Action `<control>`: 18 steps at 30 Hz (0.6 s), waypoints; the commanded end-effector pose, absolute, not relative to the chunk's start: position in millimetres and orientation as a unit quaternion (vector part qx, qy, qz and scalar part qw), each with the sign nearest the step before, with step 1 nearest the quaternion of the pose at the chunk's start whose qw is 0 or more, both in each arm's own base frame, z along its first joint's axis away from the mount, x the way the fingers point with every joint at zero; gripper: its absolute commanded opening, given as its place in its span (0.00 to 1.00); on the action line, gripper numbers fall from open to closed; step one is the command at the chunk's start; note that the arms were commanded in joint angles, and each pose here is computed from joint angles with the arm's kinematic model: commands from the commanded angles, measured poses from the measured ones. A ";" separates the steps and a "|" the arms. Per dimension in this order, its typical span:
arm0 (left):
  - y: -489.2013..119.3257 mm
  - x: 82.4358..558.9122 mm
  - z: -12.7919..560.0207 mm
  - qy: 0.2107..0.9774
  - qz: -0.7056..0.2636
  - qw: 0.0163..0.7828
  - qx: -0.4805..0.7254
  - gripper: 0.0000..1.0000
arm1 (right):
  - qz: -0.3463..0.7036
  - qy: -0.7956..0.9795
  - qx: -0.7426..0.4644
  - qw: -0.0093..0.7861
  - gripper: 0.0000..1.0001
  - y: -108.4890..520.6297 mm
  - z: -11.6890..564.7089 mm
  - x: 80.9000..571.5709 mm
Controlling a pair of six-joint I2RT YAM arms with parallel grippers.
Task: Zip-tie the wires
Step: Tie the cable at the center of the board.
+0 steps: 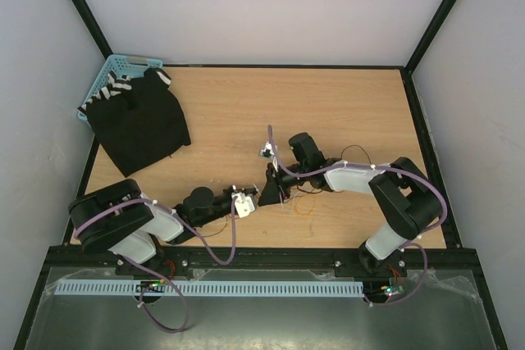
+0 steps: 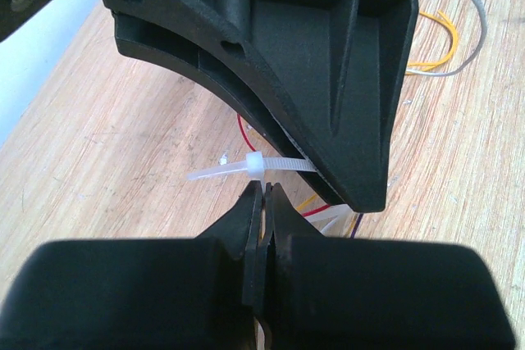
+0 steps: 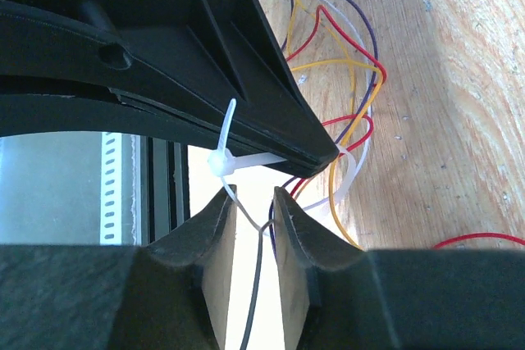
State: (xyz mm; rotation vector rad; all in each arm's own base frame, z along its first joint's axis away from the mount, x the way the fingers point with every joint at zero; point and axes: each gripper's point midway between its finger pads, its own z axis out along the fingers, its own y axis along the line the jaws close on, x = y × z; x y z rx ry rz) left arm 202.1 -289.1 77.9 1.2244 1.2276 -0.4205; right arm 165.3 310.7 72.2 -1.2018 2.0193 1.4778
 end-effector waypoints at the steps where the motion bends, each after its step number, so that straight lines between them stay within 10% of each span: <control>1: -294.2 206.3 84.4 0.539 -0.202 0.632 0.519 0.00 | 0.519 0.709 -0.432 0.202 0.37 308.9 79.7 168.4; 18: -290.9 208.5 78.8 0.552 -0.212 0.623 0.512 0.00 | 0.455 0.729 -0.441 0.259 0.62 298.7 92.8 187.5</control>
